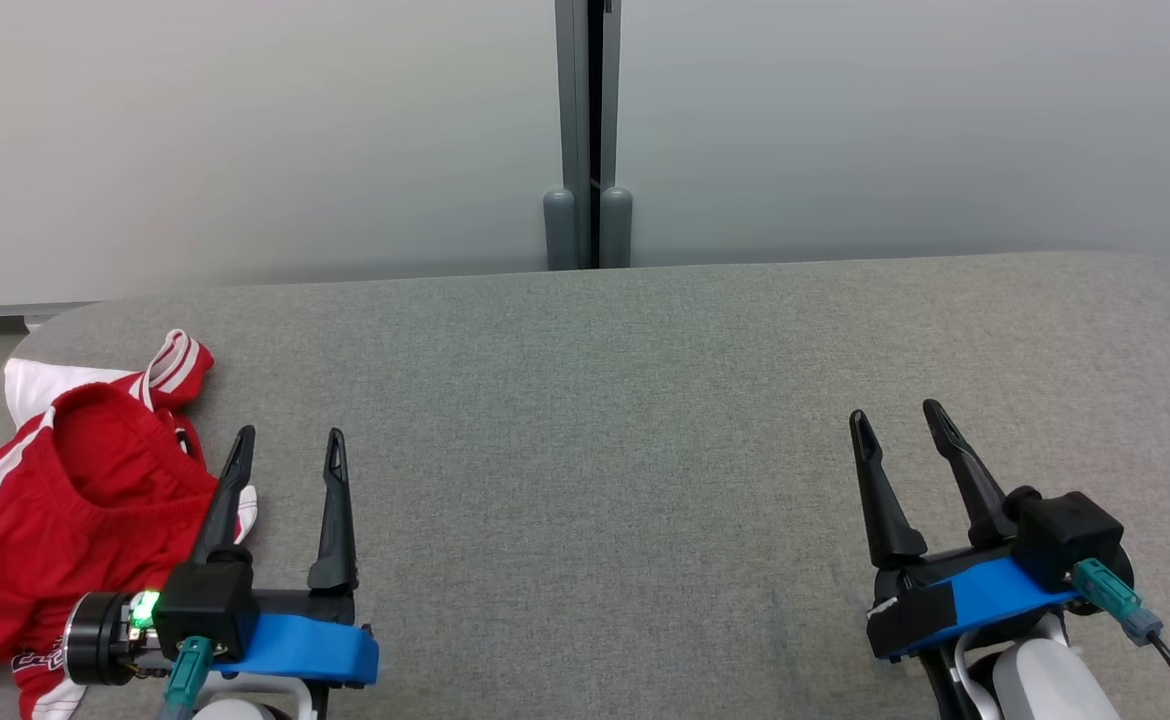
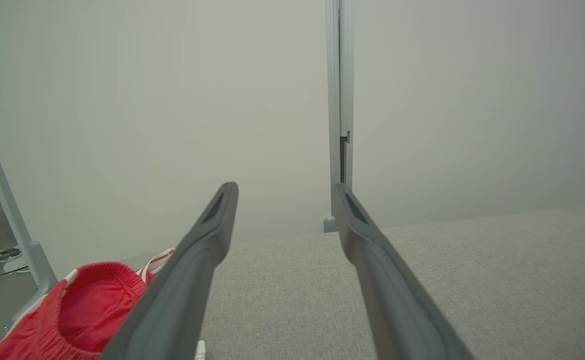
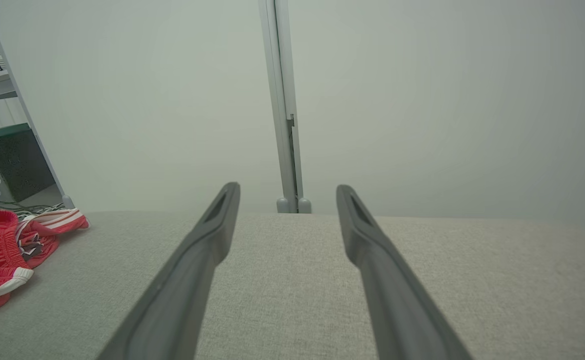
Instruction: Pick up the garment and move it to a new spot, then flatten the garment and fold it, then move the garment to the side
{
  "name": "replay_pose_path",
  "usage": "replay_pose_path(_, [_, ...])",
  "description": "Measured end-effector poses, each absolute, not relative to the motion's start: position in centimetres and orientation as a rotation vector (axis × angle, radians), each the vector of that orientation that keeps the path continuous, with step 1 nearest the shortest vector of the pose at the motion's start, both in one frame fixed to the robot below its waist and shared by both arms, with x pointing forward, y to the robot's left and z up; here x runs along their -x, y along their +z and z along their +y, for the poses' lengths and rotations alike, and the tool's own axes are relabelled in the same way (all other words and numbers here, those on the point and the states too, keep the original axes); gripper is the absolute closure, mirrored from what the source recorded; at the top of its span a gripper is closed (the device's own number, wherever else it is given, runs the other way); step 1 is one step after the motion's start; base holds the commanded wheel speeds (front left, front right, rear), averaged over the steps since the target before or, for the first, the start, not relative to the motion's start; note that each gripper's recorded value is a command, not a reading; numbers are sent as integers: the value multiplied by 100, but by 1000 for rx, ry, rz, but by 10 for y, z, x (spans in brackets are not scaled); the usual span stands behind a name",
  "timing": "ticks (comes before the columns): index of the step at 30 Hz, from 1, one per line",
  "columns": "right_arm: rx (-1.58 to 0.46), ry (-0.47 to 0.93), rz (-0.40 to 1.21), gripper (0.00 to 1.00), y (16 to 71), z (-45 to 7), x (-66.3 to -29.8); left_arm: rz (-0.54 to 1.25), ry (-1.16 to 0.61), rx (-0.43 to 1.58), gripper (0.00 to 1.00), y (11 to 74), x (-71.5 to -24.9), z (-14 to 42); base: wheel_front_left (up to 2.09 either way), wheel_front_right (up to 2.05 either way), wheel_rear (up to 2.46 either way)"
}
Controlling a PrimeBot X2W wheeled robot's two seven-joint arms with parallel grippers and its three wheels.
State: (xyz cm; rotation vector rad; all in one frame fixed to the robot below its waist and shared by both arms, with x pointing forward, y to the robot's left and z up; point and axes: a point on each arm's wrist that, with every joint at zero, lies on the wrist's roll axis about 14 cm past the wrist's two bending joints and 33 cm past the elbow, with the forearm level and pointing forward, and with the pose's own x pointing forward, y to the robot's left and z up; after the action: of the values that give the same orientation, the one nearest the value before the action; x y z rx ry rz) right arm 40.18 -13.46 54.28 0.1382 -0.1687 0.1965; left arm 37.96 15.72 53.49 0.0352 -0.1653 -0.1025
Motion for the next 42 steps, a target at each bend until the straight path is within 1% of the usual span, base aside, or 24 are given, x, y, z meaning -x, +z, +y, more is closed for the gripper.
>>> replay_pose_path(16, [-139,203,-170,0,543,-132,-402,-154,-95,-25,0,531,-379,160,0,0,0])
replay_pose_path(25, [-143,263,-158,0,540,-111,-405,-122,-26,5,0,521,-372,180,0,0,0])
replay_pose_path(30, [-151,337,-148,0,539,-84,-406,-101,49,26,0,514,-361,204,0,0,0])
replay_pose_path(42, [-182,590,-119,0,537,6,-403,-85,274,43,0,507,-316,271,0,0,0])
